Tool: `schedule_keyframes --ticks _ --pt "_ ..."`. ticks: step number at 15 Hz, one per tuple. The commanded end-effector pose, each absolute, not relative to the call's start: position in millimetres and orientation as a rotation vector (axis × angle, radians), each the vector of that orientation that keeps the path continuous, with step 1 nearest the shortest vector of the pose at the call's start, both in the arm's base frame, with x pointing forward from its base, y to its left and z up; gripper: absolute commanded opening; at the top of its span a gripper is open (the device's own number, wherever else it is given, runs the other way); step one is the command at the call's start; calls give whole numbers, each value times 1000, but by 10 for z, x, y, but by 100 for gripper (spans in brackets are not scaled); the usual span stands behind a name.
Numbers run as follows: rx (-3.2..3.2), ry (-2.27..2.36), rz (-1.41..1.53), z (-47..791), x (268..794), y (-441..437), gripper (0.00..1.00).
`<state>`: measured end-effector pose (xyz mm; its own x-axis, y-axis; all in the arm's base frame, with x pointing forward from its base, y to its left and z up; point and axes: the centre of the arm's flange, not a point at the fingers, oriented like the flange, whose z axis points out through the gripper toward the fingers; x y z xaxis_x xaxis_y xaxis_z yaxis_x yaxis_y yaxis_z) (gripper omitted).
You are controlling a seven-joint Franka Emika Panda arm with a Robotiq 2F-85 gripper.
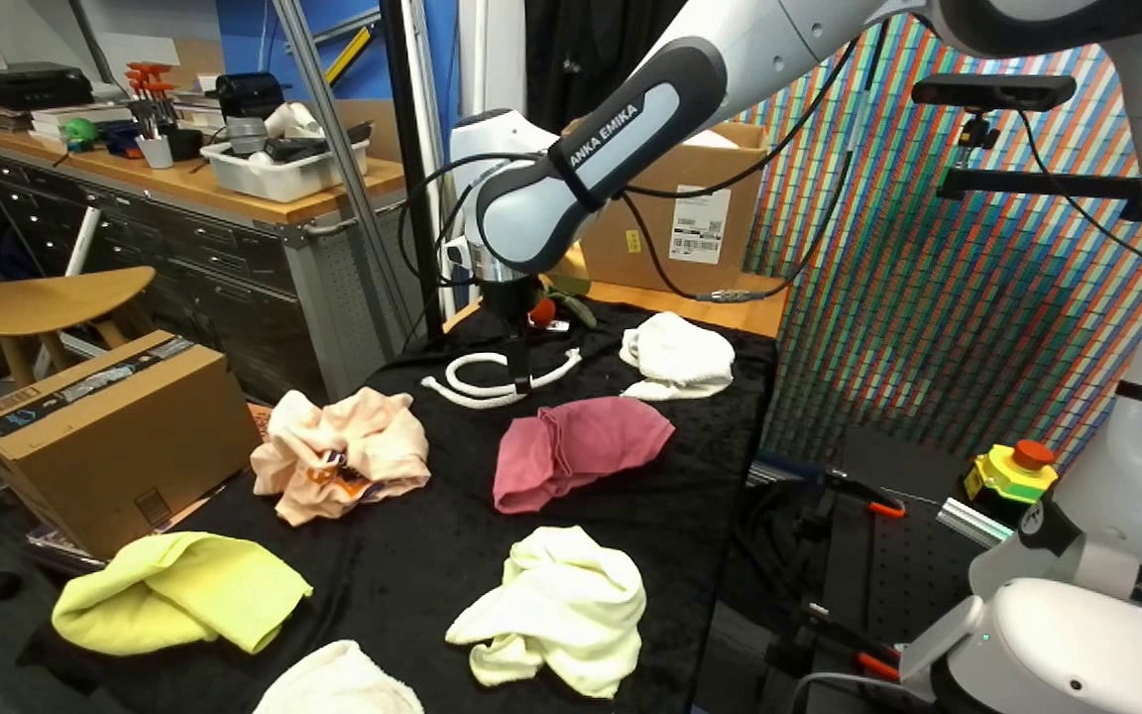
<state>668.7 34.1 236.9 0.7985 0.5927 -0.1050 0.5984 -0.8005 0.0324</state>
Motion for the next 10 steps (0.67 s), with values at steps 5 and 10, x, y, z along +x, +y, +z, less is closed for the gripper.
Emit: schedule_keyframes --ticks 5,10 --pt "2789 1075 -254 2080 7012 221 100" --pt "2758 1056 -276 1935 7082 91 100"
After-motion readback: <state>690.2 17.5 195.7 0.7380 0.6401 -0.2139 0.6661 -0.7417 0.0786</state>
